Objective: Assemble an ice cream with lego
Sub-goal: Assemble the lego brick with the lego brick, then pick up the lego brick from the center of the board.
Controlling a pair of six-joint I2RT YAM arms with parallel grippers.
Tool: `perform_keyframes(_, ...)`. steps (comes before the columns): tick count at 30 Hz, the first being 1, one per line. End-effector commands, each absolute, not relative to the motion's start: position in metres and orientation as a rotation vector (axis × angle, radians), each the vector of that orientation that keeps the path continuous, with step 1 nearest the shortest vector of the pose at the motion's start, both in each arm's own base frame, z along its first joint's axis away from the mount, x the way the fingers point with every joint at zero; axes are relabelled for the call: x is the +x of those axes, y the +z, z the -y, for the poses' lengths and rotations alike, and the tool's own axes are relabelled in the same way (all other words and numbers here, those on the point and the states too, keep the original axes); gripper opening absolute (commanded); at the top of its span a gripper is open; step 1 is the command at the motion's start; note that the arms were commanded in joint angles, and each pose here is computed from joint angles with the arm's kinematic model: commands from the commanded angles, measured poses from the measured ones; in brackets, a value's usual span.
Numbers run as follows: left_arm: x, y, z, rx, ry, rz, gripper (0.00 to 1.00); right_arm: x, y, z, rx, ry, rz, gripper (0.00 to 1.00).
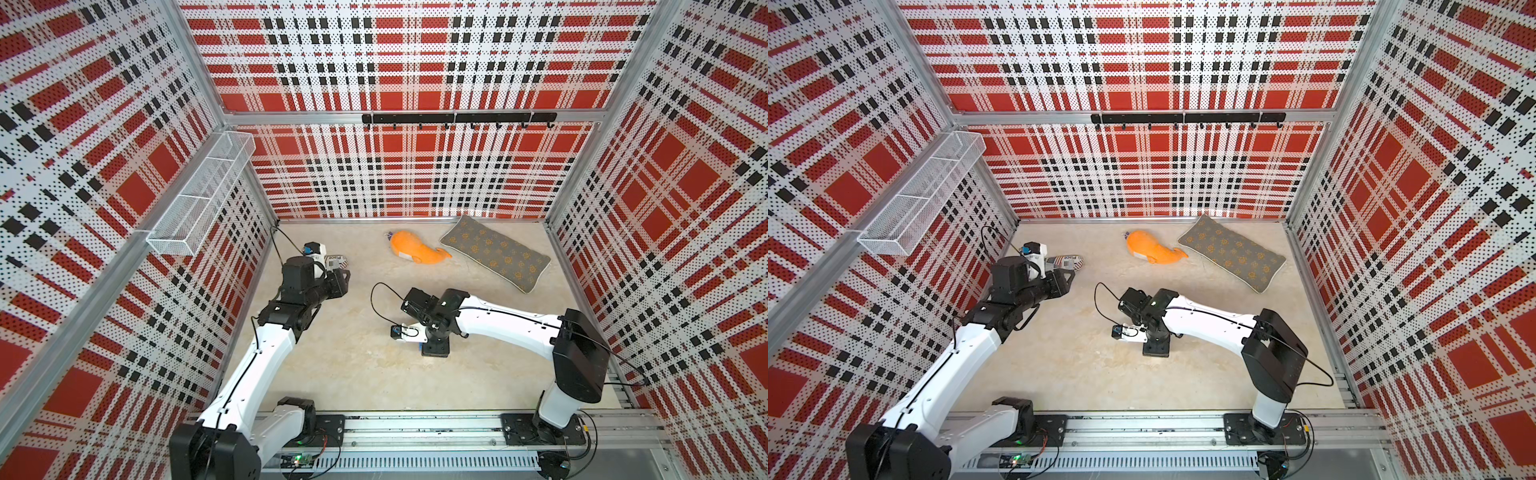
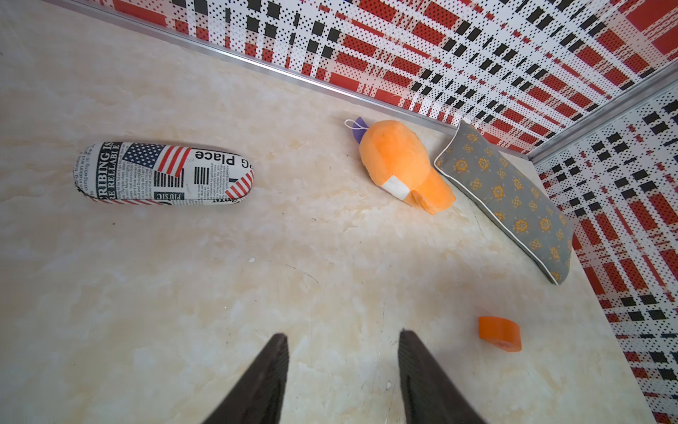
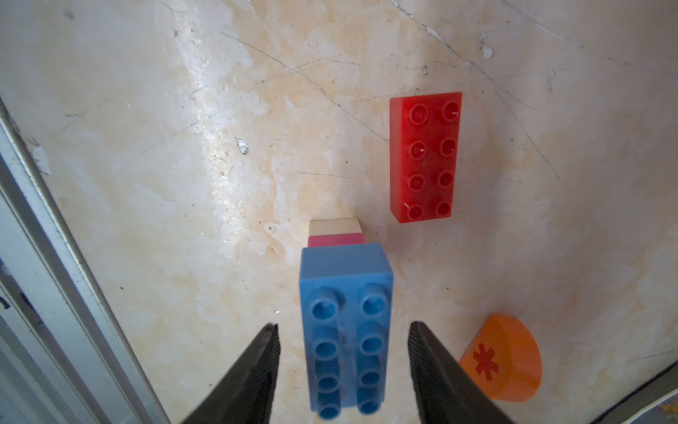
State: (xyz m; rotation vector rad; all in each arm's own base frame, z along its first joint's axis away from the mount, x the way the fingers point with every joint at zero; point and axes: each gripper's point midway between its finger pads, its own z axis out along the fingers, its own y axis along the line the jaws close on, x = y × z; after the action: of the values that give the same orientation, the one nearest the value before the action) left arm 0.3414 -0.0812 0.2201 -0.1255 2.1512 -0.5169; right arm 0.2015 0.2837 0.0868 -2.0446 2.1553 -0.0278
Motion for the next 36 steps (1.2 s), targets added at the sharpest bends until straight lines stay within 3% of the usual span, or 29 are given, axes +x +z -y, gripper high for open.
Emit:
perform_keyframes(1,0.342,0.221,0.081,-0.106,-0.514,-2.136,0.53,0.201,0.099,-0.287,-2.013,0.011,-2.145,0.63)
perform_keyframes(12,0.355,0.245,0.115,0.074,-0.474,-2.118,0.54,0.205,0.142,-0.289,-1.883,0.066,-2.079,0.68)
perform_keyframes(18,0.352,0.238,0.202,0.582,-0.447,-2.092,0.53,0.233,0.177,-0.272,-1.547,0.114,-2.13,0.68)
perform_keyframes(23,0.353,0.195,0.212,0.894,-0.145,-2.129,0.49,0.25,0.204,-0.24,-1.264,0.128,-2.153,0.68)
perform_keyframes(36,0.279,0.14,0.248,1.606,-0.087,-1.943,0.49,0.252,0.25,-0.203,-1.037,0.174,-2.086,0.74)
